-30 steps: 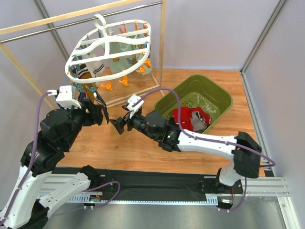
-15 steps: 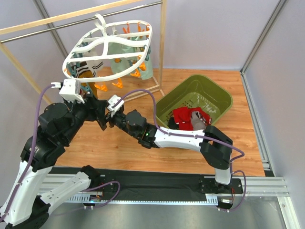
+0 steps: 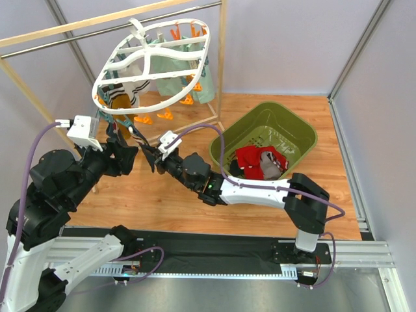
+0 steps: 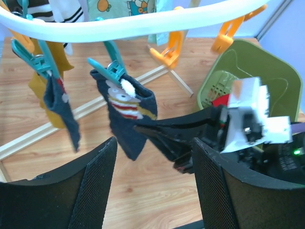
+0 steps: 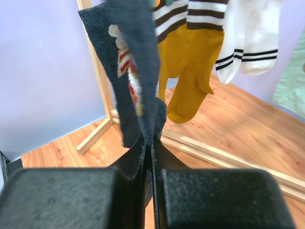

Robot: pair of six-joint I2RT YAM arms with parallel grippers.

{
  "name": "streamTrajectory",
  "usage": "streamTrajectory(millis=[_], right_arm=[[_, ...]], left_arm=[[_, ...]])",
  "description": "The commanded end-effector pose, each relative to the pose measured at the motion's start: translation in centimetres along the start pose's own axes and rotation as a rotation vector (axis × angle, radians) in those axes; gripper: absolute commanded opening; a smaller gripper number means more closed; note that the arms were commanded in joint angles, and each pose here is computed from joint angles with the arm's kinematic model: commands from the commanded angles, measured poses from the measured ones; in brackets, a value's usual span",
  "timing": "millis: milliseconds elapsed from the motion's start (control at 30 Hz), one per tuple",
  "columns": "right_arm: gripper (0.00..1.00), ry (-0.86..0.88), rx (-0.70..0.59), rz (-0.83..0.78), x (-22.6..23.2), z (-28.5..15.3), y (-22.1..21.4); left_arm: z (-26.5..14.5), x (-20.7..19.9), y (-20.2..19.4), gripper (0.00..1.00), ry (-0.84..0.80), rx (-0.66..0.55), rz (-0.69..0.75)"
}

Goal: Remove the socks clipped to the hanger

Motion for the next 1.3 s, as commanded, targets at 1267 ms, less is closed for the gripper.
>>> streamTrajectory(millis=[1267], right_arm=[[0.00,0.043,0.115,0.238,-12.5,-10.0,7.0]], left_arm=[[4.6,-2.9,-9.0,0.76,-0.440,0.126,0.011]])
Point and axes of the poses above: each gripper's point midway between its finger pads, its own z axis out along the fingers, its own x axis along the line the jaws close on, y = z × x, the point moved 7 cm from there along -z, back along the fingers, and after that the axes turned 7 degrees about -z, right-handed, at the moved point
